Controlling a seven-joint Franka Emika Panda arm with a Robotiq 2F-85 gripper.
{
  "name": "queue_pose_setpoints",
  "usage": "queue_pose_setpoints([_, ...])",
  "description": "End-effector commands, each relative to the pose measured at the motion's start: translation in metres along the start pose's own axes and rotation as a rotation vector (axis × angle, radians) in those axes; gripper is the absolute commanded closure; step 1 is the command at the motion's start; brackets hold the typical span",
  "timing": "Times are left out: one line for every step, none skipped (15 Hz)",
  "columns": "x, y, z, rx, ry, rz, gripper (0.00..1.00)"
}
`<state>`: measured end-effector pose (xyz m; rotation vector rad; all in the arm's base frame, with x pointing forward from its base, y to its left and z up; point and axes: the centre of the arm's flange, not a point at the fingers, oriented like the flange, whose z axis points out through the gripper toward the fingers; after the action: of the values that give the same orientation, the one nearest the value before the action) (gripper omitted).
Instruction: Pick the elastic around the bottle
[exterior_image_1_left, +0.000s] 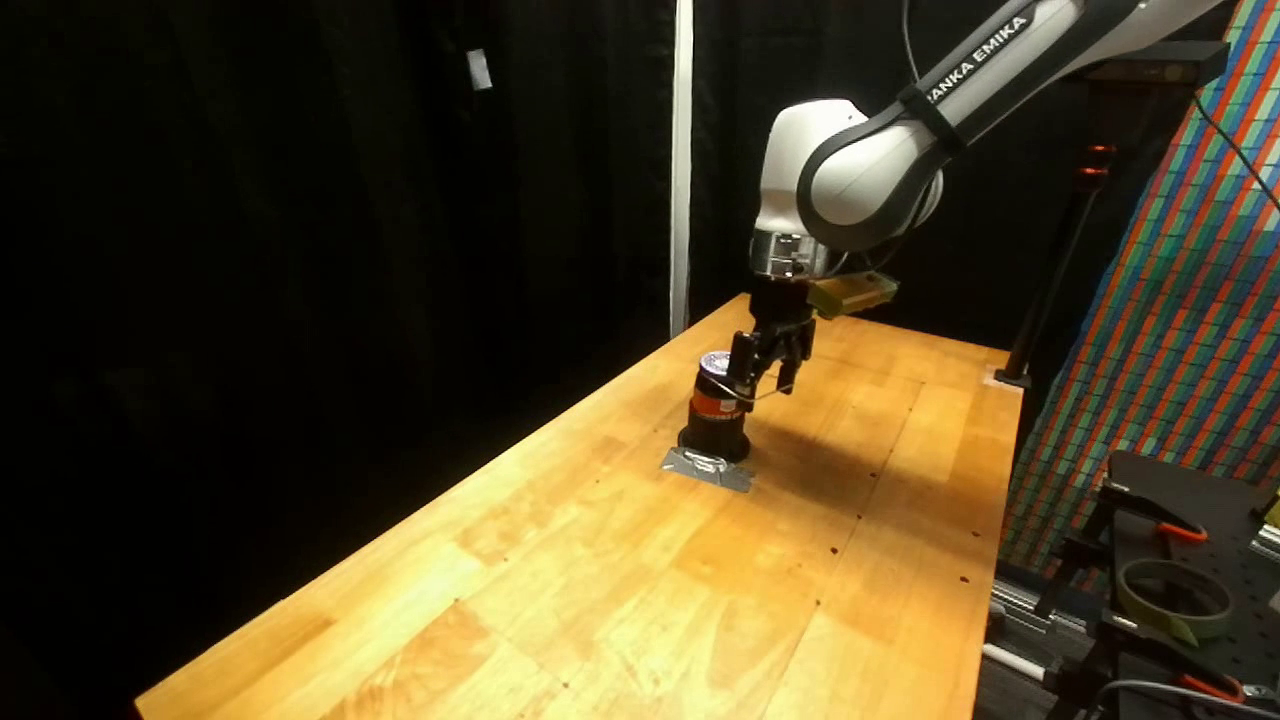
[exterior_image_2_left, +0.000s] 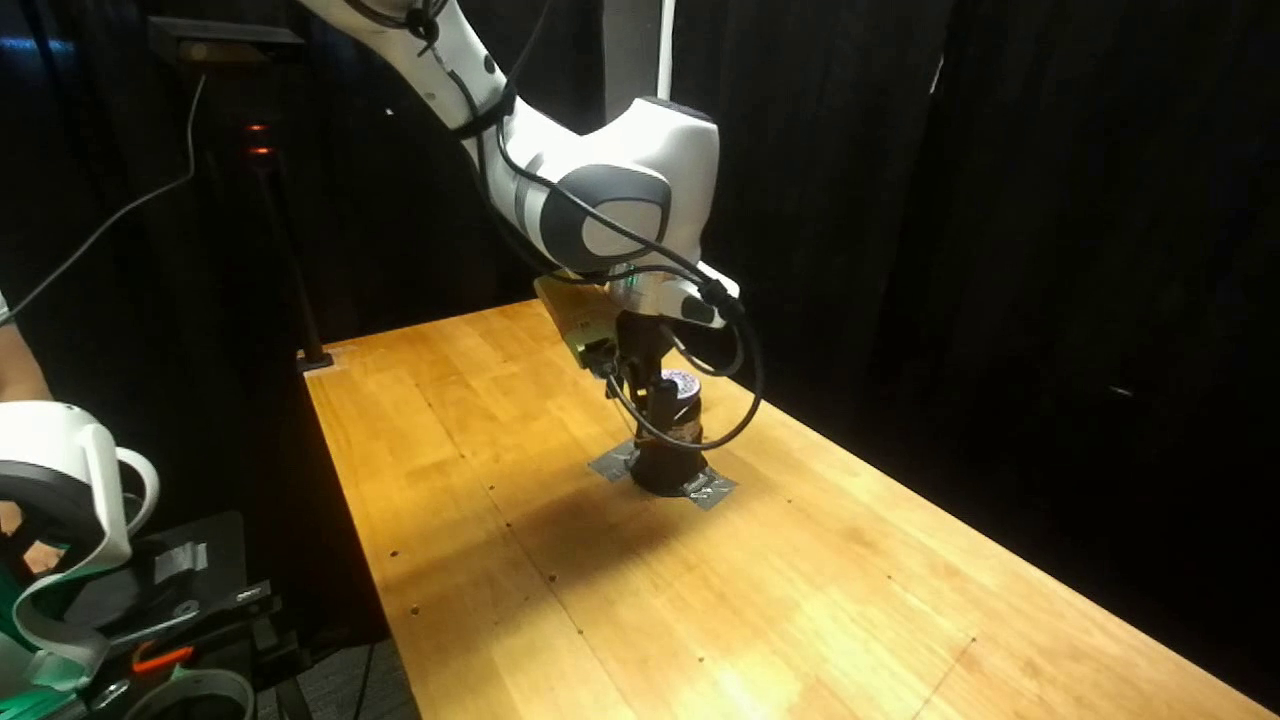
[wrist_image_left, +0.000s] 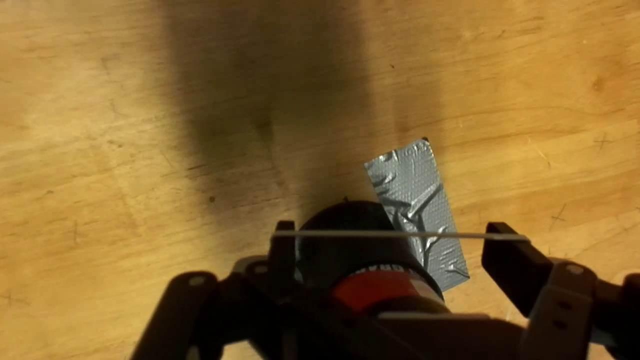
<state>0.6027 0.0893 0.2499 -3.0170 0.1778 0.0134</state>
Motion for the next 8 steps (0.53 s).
queue_pose_setpoints([-0.038,-0.007,0.006,-0.035,0.048,0.009,0.34])
queue_pose_setpoints([-0.042,-0.009,0.007,-0.037,0.071,0.013,0.42])
queue_pose_setpoints([-0.05,-0.01,0.006,-0.044,0.117,0.021,0.49])
queue_pose_setpoints([-0.055,-0.012,0.006,-0.05,0.153,0.028,0.58])
queue_pose_setpoints([-0.063,-0.012,0.005,-0.052,0.197,0.039,0.65])
queue_pose_setpoints([-0.069,-0.013,0.004,-0.052,0.229,0.048,0.73])
queue_pose_setpoints([-0.076,-0.012,0.003,-0.049,0.275,0.068,0.8])
queue_pose_setpoints([-0.083,-0.011,0.002,-0.037,0.327,0.098,0.87])
